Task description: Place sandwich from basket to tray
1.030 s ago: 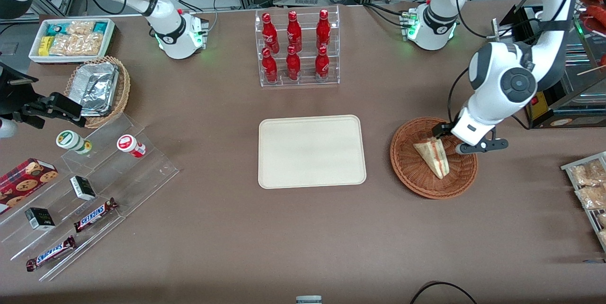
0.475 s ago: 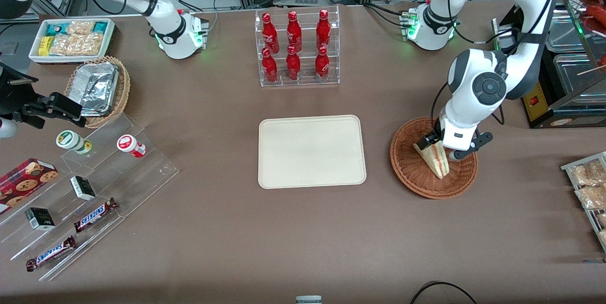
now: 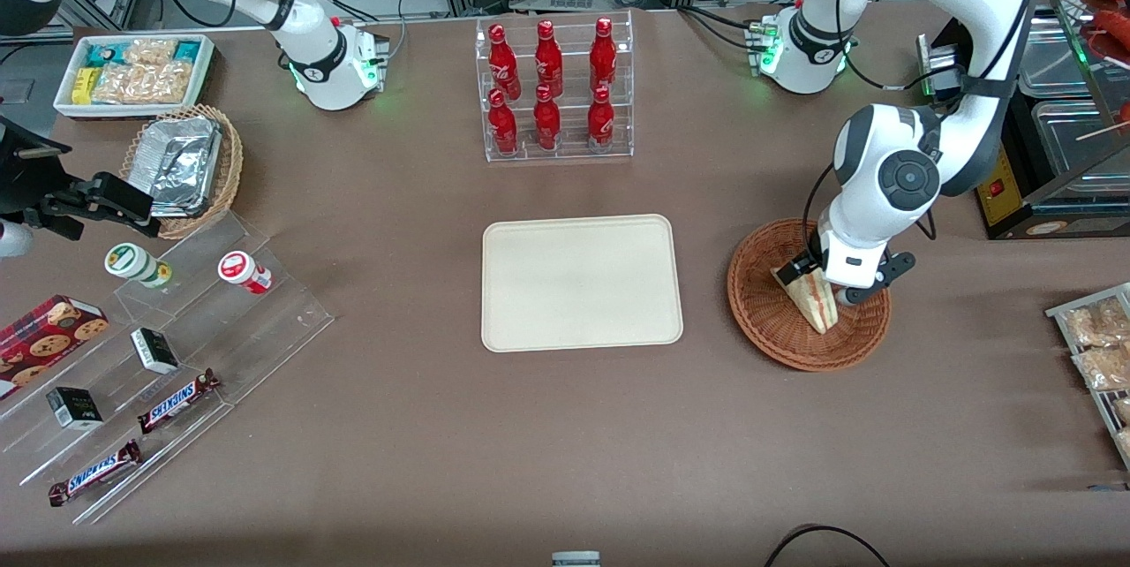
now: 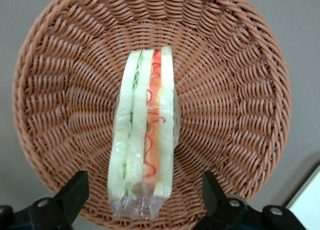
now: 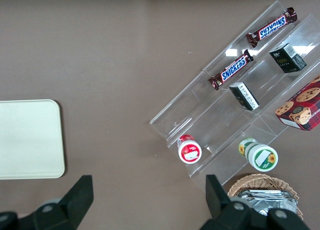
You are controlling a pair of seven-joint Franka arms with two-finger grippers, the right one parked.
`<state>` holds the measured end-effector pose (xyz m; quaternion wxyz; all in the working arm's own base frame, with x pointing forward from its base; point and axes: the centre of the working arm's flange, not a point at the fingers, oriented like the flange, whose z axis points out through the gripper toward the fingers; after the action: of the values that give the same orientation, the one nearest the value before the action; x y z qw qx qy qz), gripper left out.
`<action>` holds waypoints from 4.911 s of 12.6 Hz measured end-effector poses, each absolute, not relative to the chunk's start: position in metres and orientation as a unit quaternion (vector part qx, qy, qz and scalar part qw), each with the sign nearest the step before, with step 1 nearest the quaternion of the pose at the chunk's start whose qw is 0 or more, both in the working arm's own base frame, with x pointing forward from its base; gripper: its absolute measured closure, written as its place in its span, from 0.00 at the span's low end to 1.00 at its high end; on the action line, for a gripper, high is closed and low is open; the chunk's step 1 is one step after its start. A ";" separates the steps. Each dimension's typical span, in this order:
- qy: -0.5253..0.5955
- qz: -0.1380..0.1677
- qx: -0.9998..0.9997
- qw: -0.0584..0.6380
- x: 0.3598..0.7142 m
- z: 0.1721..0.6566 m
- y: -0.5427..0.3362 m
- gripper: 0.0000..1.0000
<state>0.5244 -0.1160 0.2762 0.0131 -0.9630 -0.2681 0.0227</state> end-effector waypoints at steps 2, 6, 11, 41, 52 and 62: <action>-0.268 0.022 -0.963 0.009 0.526 0.261 -0.117 0.00; -0.269 0.026 -0.963 0.009 0.527 0.251 -0.115 0.15; -0.255 0.052 -0.965 0.028 0.536 0.284 -0.115 0.64; -0.106 0.056 -0.993 0.006 0.512 0.248 -0.516 0.84; -0.128 0.063 -0.990 -0.009 0.519 0.324 -0.512 0.00; -0.037 0.083 -0.994 0.059 0.572 0.403 -0.375 0.00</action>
<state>0.5721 -0.3752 0.4025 0.0591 -0.9941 -0.0372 0.0833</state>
